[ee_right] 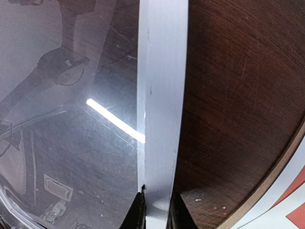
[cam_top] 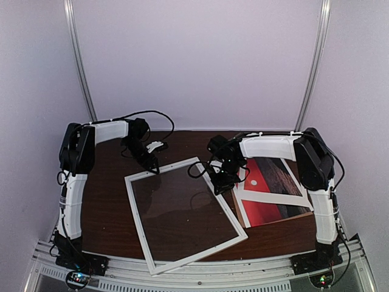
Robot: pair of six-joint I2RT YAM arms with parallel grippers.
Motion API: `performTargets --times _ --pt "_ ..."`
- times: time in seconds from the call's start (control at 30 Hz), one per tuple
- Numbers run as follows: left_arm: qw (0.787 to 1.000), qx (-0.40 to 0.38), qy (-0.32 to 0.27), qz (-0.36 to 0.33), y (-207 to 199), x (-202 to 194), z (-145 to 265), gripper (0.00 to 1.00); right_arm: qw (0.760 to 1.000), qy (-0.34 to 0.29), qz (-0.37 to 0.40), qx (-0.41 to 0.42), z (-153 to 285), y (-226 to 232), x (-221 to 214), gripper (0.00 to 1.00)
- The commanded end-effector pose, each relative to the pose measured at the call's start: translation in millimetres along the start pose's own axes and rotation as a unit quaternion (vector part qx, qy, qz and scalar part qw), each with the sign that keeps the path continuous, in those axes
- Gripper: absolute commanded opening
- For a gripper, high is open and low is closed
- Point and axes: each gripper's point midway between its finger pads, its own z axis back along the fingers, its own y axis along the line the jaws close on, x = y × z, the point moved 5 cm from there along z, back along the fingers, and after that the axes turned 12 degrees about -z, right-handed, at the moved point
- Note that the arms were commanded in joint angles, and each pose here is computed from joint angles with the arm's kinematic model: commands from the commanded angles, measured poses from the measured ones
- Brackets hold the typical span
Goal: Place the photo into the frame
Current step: Rotate the photo frame at the center of the board.
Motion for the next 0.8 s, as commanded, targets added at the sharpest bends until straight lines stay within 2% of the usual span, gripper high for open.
performTargets --times 0.0,0.17,0.4,0.53,0.67,0.77 --pt "0.997 0.028 0.068 -0.007 -3 -20 -22 0.47 1.000 -0.004 -0.001 0.017 -5 -1 6 0.09" --pt "0.998 0.033 0.062 -0.006 -1 -16 -17 0.39 1.000 -0.003 -0.001 0.018 -5 -2 5 0.09" --pt "1.000 0.004 -0.010 0.014 5 0 4 0.32 1.000 -0.002 -0.003 0.017 -6 -4 4 0.09" --pt "0.999 -0.006 -0.029 0.021 9 1 9 0.29 1.000 -0.001 -0.003 0.017 -7 -5 3 0.09" --pt "0.999 -0.015 -0.019 0.027 13 -4 5 0.24 1.000 -0.002 -0.003 0.017 -7 -5 2 0.08" --pt "0.999 -0.016 -0.009 0.029 15 -8 2 0.15 1.000 -0.002 -0.004 0.017 -7 -7 2 0.08"
